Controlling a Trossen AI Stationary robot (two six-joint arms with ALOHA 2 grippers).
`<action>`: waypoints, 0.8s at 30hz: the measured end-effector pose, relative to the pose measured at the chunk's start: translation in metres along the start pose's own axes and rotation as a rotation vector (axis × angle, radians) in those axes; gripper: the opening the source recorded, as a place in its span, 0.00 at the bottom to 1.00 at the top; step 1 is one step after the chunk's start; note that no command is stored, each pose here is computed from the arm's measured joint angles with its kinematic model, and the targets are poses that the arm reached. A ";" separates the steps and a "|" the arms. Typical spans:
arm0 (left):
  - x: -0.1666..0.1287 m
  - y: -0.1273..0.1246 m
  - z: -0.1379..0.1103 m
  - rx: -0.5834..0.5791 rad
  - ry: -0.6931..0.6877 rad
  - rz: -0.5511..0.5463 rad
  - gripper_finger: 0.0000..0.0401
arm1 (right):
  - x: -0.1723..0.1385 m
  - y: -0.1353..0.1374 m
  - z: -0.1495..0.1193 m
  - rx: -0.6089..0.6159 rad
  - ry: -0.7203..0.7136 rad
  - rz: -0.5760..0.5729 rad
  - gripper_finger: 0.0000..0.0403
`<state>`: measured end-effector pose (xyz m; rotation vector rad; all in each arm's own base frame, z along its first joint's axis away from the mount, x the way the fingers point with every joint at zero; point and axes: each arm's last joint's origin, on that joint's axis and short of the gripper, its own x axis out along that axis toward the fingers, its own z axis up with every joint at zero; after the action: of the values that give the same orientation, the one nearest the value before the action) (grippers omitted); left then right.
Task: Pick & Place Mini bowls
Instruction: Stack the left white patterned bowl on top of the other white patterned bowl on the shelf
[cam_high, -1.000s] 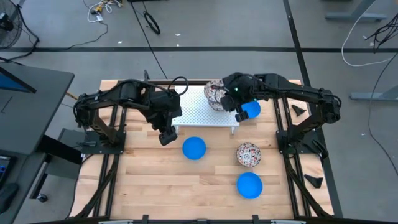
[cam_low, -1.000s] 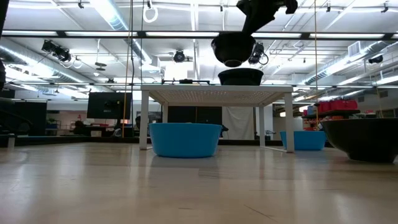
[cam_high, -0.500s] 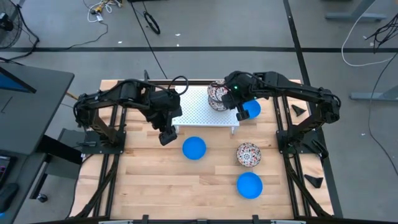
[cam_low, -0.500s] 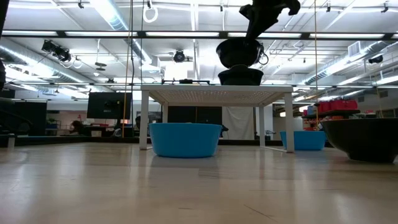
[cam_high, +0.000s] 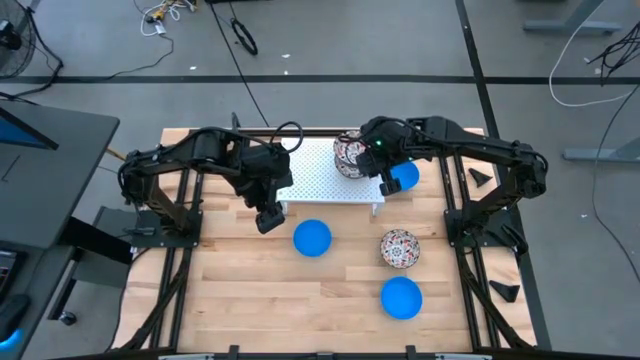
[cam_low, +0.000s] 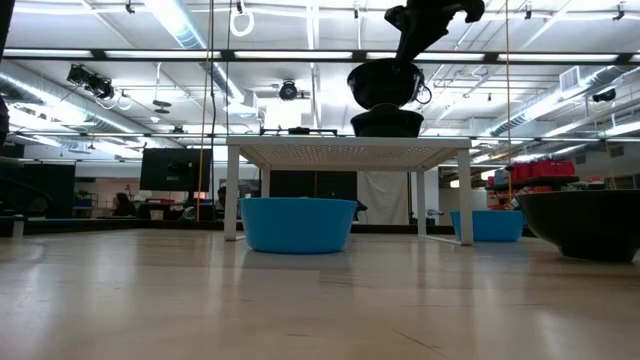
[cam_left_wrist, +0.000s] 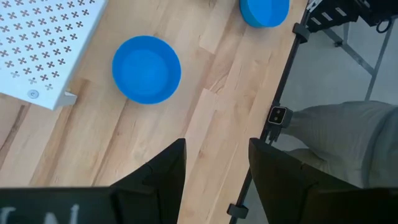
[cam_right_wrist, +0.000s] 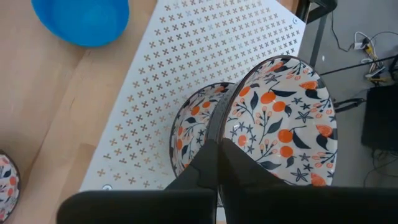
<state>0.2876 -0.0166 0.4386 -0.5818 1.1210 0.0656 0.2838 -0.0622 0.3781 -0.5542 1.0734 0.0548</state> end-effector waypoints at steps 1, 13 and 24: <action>0.000 0.000 0.000 0.000 0.000 0.000 0.45 | 0.000 0.000 0.000 0.000 0.004 -0.003 0.00; 0.000 0.000 0.000 0.000 0.000 0.000 0.45 | 0.000 0.003 0.002 -0.002 0.015 -0.019 0.00; 0.000 0.000 0.000 0.008 0.000 0.000 0.45 | 0.015 0.013 -0.002 -0.006 0.058 0.020 0.00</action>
<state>0.2876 -0.0166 0.4386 -0.5749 1.1212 0.0613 0.2858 -0.0552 0.3596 -0.5536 1.1353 0.0600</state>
